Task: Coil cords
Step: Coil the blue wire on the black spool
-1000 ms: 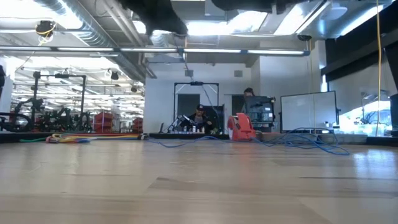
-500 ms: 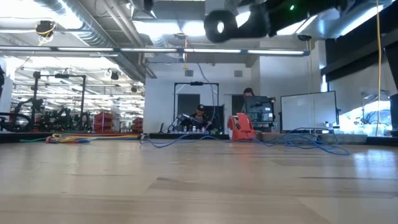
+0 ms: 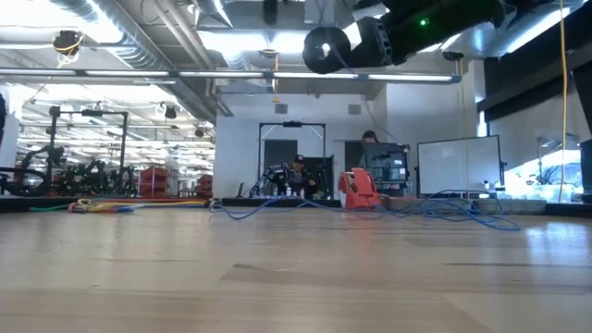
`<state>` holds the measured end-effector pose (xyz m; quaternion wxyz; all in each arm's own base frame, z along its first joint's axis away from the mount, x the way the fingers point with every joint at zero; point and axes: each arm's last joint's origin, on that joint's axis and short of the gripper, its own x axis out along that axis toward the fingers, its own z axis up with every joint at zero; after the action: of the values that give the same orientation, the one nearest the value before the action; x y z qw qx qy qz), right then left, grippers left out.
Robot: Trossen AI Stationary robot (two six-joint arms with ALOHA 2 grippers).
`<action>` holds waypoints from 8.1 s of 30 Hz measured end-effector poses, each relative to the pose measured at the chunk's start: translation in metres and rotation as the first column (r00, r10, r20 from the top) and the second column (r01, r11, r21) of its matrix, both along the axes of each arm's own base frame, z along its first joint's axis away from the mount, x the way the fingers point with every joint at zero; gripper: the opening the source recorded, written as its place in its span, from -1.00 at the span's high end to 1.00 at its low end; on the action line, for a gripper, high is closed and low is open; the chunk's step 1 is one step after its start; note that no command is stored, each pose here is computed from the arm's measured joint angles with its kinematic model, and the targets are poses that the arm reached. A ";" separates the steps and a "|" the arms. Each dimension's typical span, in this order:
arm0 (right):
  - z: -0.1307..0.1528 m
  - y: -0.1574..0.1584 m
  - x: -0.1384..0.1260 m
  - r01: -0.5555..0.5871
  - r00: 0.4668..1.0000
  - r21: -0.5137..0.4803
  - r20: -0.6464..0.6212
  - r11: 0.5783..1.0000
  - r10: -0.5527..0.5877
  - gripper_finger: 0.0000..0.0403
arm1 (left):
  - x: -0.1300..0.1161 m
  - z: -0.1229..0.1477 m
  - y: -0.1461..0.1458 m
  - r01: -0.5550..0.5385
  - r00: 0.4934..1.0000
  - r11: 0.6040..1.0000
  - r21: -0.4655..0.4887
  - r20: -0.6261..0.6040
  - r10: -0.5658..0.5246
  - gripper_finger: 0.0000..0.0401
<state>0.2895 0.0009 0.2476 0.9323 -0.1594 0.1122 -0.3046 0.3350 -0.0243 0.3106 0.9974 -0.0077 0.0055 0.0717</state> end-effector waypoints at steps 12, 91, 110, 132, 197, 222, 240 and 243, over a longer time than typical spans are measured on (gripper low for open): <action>0.003 0.003 0.001 -0.091 0.994 0.056 0.074 0.994 0.086 1.00 | 0.037 -0.052 0.009 -0.031 0.996 0.995 0.094 -0.082 0.039 1.00; 0.013 0.005 0.003 -0.162 0.979 0.136 0.144 0.977 0.143 1.00 | 0.042 -0.015 -0.023 -0.076 0.859 0.958 0.278 -0.470 0.204 0.38; 0.013 0.004 0.003 -0.146 0.981 0.137 0.146 0.980 0.125 1.00 | -0.004 0.040 -0.039 -0.159 0.850 0.943 0.291 -0.446 0.281 0.35; 0.013 0.005 0.003 -0.147 0.982 0.132 0.141 0.980 0.129 1.00 | 0.029 0.042 -0.017 -0.226 0.914 0.931 0.289 -0.268 0.305 0.54; 0.013 0.005 0.003 -0.170 0.979 0.134 0.139 0.976 0.151 1.00 | -0.006 0.075 -0.014 -0.123 0.894 0.978 0.167 -0.409 0.183 0.57; 0.017 0.006 0.004 -0.204 0.967 0.131 0.181 0.970 0.179 1.00 | 0.018 -0.081 0.004 -0.152 0.984 0.987 0.042 -0.083 0.155 0.57; 0.015 0.006 0.004 -0.219 0.966 0.134 0.166 0.966 0.196 1.00 | 0.027 -0.080 0.005 -0.062 0.996 0.998 0.032 0.066 0.060 0.57; 0.015 0.007 0.004 -0.227 0.965 0.135 0.168 0.965 0.203 1.00 | 0.026 -0.077 0.005 -0.061 0.994 0.998 0.019 0.095 0.059 0.57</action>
<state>0.2935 0.0075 0.2628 0.9752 -0.0751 0.0456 -0.2031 0.3613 -0.0195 0.2336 0.9939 -0.0005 -0.0424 0.1014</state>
